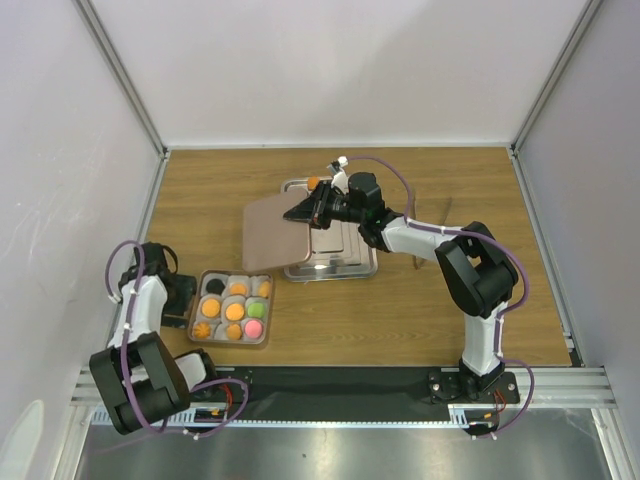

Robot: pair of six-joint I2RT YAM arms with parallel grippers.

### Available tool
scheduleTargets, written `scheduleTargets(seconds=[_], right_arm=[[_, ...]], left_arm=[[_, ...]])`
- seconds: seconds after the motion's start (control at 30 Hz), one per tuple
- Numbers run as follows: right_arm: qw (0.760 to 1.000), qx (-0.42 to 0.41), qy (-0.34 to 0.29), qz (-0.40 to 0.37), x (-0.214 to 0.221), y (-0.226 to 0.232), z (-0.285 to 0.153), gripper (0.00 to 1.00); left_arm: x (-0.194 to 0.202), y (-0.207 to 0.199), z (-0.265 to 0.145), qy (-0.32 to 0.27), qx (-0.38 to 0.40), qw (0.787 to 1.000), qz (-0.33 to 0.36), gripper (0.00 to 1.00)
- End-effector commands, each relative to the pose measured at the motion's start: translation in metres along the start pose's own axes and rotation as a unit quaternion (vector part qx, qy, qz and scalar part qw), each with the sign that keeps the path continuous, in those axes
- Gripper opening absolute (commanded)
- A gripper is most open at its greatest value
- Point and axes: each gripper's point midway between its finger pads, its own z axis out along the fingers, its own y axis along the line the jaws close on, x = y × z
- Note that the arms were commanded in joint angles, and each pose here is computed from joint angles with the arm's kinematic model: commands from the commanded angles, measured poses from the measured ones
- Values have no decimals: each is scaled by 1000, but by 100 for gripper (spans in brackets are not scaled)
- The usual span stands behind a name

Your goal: Pack the cookies

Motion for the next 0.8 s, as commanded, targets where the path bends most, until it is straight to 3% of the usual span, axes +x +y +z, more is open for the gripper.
scheduleTargets(seconds=[0.0,0.77], right_arm=[[998,-41,-14,-36,-8,36,-10,0],[998,-36,-15,-47,7,45,-11,0]], left_arm=[[17,0,-5,18,5,1000,-1,79],[53,18,-14,44,16,998,44,77]])
